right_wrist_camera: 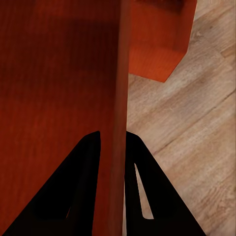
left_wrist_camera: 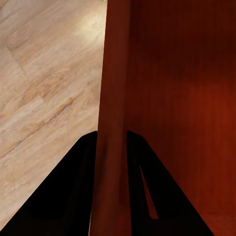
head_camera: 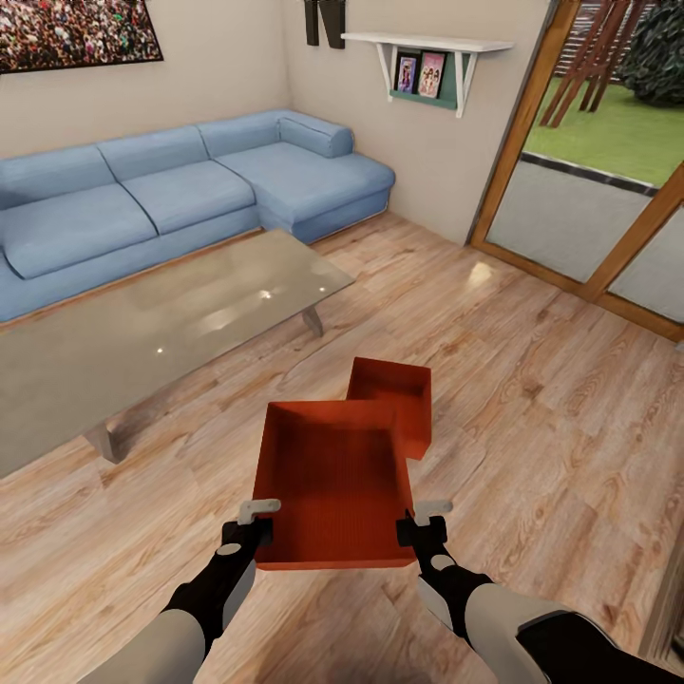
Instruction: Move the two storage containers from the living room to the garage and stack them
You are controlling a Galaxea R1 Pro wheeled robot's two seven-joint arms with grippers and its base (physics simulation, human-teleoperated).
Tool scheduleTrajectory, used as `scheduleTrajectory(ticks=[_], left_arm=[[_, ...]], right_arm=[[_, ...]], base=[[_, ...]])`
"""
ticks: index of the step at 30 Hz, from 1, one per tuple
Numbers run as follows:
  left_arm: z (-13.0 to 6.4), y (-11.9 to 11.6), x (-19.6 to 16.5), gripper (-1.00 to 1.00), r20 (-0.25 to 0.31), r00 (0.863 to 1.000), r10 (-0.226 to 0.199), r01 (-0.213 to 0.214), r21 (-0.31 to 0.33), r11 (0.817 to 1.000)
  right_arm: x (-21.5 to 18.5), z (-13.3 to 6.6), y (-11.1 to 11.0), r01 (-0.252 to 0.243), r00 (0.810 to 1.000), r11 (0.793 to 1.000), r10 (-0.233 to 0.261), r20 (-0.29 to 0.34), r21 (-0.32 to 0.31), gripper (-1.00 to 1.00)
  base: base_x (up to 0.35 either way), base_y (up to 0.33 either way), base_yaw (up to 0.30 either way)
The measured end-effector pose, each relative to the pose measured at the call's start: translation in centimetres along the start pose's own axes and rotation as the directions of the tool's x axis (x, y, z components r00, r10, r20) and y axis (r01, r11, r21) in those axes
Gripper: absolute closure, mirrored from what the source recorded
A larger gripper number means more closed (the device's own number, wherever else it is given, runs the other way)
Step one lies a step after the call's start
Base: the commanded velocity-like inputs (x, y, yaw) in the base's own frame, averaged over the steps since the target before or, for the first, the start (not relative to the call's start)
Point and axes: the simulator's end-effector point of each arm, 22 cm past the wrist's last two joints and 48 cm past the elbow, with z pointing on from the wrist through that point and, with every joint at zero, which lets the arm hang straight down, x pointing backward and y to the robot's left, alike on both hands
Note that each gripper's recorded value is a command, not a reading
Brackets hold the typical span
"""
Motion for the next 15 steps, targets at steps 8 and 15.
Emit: scheduleTrajectory(ticks=[8, 15], left_arm=[[-0.3, 0.0, -0.7, 1.0, 0.012, 1.0, -0.001, 0.001, 0.001, 1.0], [-0.6, 0.0, -1.3, 1.0, 0.023, 1.0, -0.002, 0.002, 0.001, 1.0]], right_arm=[[-0.7, -0.2, -0.1, 0.0, 1.0, 1.0, 0.0, 0.012, 0.001, 1.0], [-1.4, -0.4, -0.1, 0.0, 1.0, 1.0, 0.0, 0.024, 0.002, 1.0]], base=[[0.0, 0.0, 0.0], [0.0, 0.0, 0.0]])
